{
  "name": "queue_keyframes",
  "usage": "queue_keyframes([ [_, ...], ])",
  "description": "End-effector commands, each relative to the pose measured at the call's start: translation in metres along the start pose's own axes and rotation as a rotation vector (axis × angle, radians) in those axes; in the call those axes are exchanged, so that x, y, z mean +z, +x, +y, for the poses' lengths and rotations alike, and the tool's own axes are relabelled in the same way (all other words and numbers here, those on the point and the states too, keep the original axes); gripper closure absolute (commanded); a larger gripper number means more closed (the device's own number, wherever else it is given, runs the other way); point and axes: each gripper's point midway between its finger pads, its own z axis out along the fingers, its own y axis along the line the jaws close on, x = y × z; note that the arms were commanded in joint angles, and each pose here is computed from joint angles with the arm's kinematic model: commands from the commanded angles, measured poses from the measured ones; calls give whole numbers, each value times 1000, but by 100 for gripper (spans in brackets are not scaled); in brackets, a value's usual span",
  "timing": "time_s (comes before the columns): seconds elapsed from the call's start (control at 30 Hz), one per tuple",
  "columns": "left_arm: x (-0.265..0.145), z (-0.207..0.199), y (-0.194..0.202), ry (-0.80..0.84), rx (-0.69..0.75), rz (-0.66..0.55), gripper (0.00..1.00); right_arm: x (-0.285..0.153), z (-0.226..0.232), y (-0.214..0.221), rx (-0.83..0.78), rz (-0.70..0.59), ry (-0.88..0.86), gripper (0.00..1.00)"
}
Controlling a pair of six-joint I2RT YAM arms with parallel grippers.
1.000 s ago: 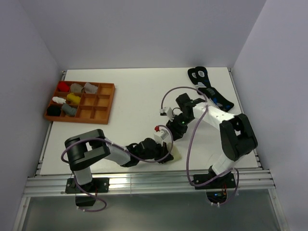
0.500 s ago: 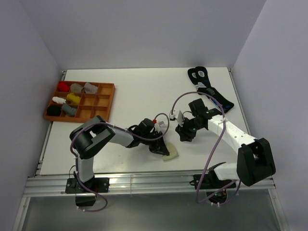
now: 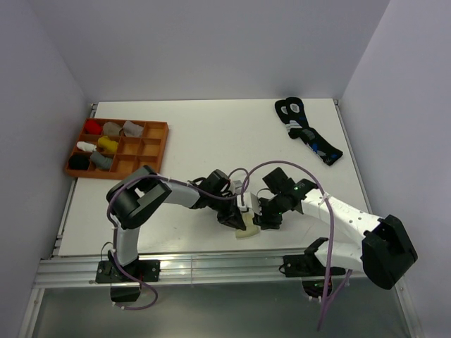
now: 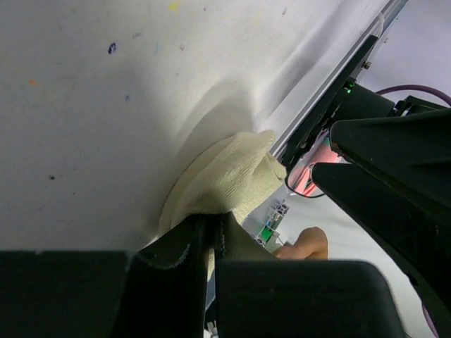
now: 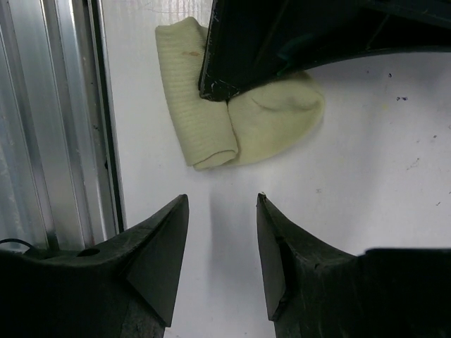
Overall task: Roll the socks
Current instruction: Roll the sock at the center of the board.
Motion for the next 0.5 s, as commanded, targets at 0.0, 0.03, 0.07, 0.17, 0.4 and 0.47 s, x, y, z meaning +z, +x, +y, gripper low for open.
queue_keyframes([
  [0.0,5,71,26,-244,-111,61,100,-4,0,-14,-66,-42,-1,49],
  [0.03,6,70,25,-242,-114,63,100,-3,3,-17,-76,-46,-8,49],
  [0.07,6,70,24,-243,-114,62,100,-2,6,-19,-83,-49,-17,48],
  [0.17,7,69,25,-234,-121,65,99,5,14,-24,-105,-47,-41,49],
  [0.4,8,70,25,-231,-125,64,100,20,24,-30,-154,-27,-53,50],
  [0.47,9,70,25,-229,-126,65,100,24,25,-28,-160,-7,-57,51],
])
